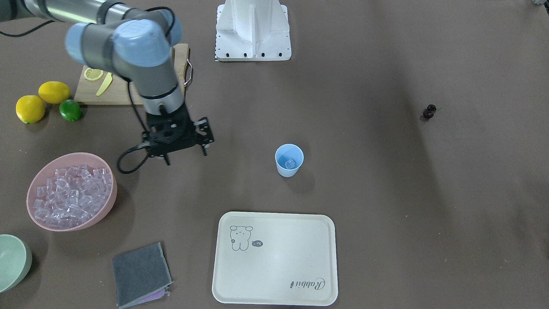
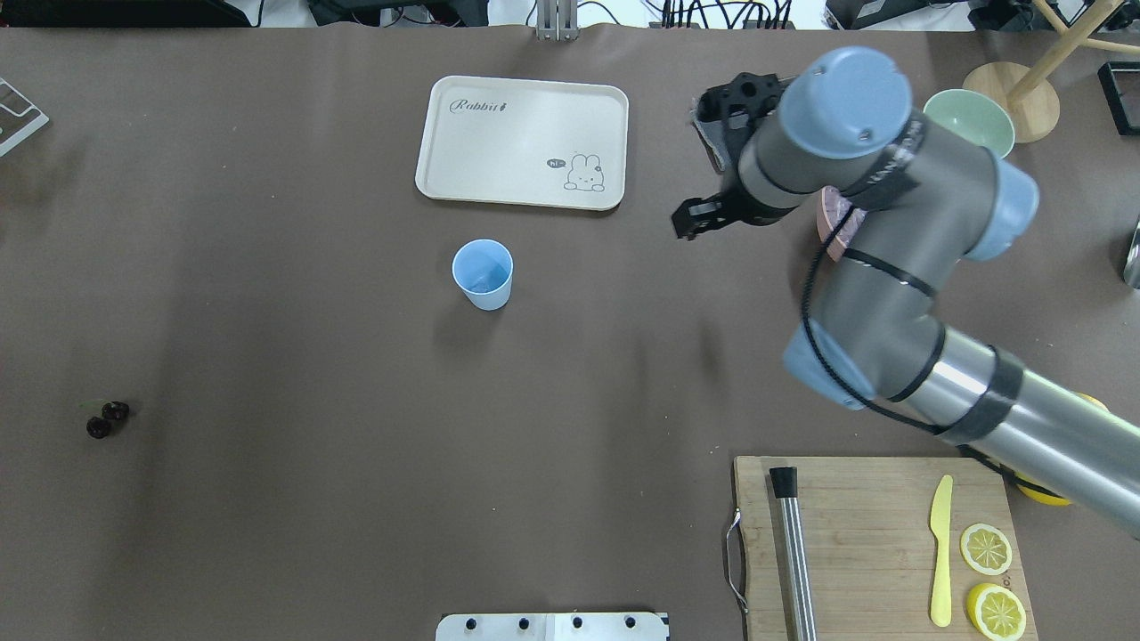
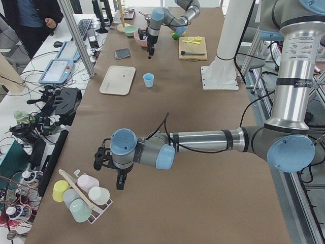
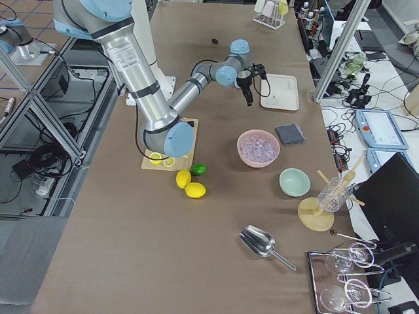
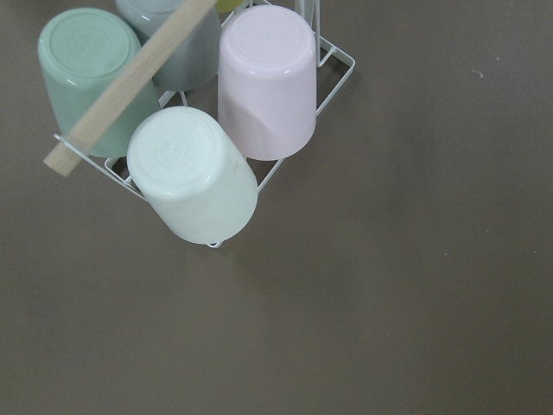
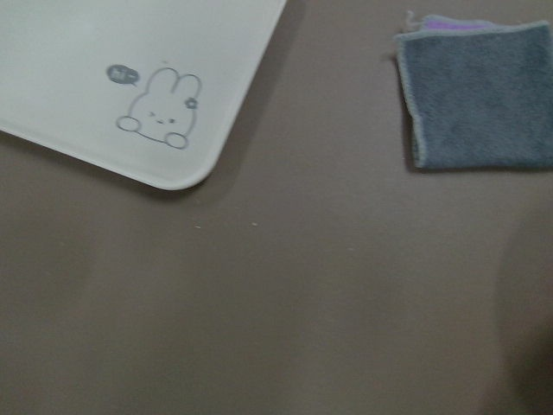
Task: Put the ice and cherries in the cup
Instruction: 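Move the empty right gripper back over the pink ice bowl, then lower the right gripper into the bowl and grasp another ice cube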
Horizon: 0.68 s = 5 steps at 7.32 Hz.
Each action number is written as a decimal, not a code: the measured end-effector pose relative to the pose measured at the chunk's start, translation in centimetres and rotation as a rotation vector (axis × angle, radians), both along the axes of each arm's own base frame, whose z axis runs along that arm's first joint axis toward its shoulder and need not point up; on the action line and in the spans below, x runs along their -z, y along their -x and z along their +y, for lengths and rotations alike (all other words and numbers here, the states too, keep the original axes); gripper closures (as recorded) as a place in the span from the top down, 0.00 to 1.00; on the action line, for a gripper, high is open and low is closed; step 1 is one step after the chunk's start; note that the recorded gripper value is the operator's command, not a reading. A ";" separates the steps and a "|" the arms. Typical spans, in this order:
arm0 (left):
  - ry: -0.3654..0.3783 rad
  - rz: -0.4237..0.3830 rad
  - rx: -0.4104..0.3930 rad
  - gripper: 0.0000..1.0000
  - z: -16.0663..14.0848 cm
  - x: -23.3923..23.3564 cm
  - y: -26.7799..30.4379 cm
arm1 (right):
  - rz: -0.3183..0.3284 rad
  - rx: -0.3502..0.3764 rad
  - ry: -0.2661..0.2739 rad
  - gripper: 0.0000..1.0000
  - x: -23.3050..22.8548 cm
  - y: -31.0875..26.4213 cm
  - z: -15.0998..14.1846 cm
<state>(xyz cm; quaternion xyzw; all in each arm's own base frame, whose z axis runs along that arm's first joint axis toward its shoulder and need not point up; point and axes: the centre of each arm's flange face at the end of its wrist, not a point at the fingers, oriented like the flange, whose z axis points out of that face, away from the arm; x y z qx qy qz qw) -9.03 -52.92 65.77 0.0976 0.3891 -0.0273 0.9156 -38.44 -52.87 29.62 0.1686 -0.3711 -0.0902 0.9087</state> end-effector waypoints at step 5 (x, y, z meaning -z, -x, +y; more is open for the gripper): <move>-0.005 0.002 0.000 0.98 0.0 0.3 0.0 | 0.209 0.095 -0.113 0.89 -15.0 -11.4 -2.4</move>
